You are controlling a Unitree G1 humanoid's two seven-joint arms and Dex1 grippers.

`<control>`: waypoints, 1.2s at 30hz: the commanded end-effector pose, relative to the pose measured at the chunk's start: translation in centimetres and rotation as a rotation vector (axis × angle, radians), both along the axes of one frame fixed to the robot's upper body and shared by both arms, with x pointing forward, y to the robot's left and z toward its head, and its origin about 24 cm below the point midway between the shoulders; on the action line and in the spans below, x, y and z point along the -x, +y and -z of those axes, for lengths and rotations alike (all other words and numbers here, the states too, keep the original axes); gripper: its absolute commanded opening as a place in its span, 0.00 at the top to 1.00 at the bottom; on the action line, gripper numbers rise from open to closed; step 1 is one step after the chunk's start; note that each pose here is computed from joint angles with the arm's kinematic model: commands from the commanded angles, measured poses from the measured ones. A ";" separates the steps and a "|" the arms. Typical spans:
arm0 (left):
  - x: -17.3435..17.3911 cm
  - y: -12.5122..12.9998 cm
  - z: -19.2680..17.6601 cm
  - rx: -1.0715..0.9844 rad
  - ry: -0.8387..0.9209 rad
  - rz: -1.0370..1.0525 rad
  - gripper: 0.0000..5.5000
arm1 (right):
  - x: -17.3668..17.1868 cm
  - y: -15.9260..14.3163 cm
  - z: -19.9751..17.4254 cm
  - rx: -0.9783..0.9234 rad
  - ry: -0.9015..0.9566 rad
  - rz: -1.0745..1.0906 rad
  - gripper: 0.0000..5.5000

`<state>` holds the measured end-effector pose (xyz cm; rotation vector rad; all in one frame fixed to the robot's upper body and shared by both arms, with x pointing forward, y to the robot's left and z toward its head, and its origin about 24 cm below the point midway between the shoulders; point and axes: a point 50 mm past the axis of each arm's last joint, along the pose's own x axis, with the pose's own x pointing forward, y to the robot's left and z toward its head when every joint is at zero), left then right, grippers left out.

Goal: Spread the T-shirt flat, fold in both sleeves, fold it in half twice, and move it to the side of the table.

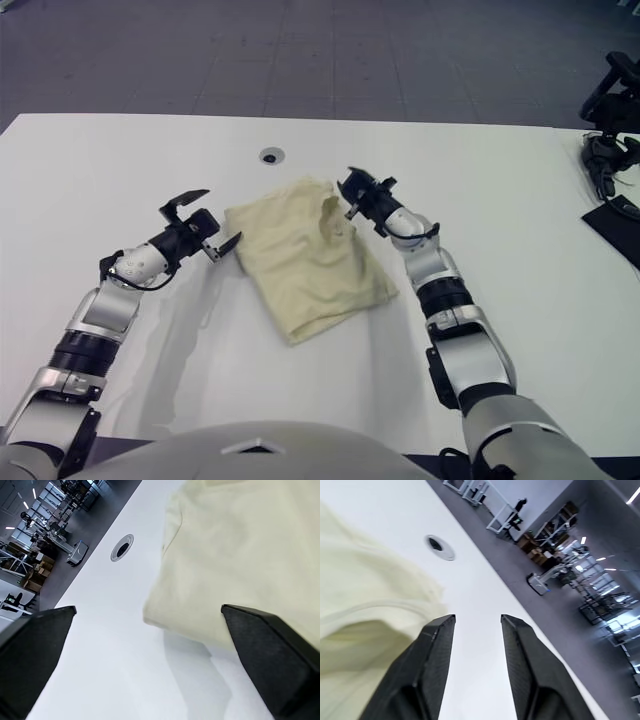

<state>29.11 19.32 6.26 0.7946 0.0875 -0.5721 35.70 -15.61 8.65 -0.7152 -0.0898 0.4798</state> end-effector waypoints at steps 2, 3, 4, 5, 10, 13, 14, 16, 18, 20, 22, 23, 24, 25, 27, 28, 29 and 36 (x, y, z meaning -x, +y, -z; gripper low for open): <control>-0.8 2.0 -1.0 -0.014 -0.036 -0.127 0.02 | 0.0 -1.5 -2.6 0.054 -0.088 -0.018 0.50; -0.9 2.4 -1.2 -0.019 -0.046 -0.146 0.02 | 0.3 -1.8 -3.0 0.071 -0.087 -0.050 0.48; -1.0 2.6 -1.5 -0.024 -0.055 -0.157 0.02 | 0.8 -2.1 -3.2 0.090 -0.072 -0.098 0.45; -1.0 2.8 -1.8 -0.028 -0.067 -0.160 0.02 | 1.4 -2.5 -3.2 0.106 -0.046 -0.147 0.42; -0.8 3.2 -4.3 0.016 -0.154 -0.149 0.02 | 4.9 -4.8 -3.0 0.254 0.131 -0.388 0.28; -0.6 3.6 -6.2 0.027 -0.225 -0.159 0.02 | 7.3 -5.5 -2.8 0.350 0.226 -0.545 0.20; -0.5 3.8 -6.8 0.030 -0.247 -0.163 0.02 | 7.7 -5.7 -2.8 0.374 0.248 -0.569 0.17; -0.1 4.2 -7.7 0.035 -0.279 -0.172 0.02 | 8.1 -5.7 -2.7 0.394 0.283 -0.595 0.11; 0.3 4.4 -8.3 0.032 -0.300 -0.179 0.02 | 8.7 -5.5 -1.9 0.433 0.331 -0.631 0.07; 0.6 4.4 -8.5 0.030 -0.306 -0.180 0.02 | 9.1 -5.1 -1.1 0.443 0.357 -0.658 0.02; 0.8 4.2 -8.4 0.028 -0.304 -0.175 0.02 | 9.1 -4.5 -0.5 0.435 0.360 -0.669 0.02; 0.8 4.1 -8.4 0.026 -0.301 -0.172 0.02 | 9.1 -4.3 -0.2 0.439 0.365 -0.667 0.02; 0.9 3.9 -8.3 0.022 -0.298 -0.168 0.02 | 9.2 -4.2 0.2 0.457 0.374 -0.668 0.02; 0.9 3.9 -8.3 0.019 -0.296 -0.166 0.02 | 9.2 -4.3 0.5 0.488 0.381 -0.666 0.02; 0.8 3.7 -8.2 0.014 -0.292 -0.163 0.02 | 9.3 -4.6 1.0 0.532 0.389 -0.657 0.02; 0.9 3.7 -8.2 0.013 -0.292 -0.163 0.02 | 9.3 -4.8 1.2 0.567 0.393 -0.652 0.02; 0.9 3.7 -8.2 0.012 -0.291 -0.163 0.02 | 9.4 -5.1 1.3 0.617 0.393 -0.643 0.02; 1.2 3.4 -8.5 0.005 -0.294 -0.151 0.02 | 12.9 -3.5 -0.6 0.661 0.368 -0.856 0.02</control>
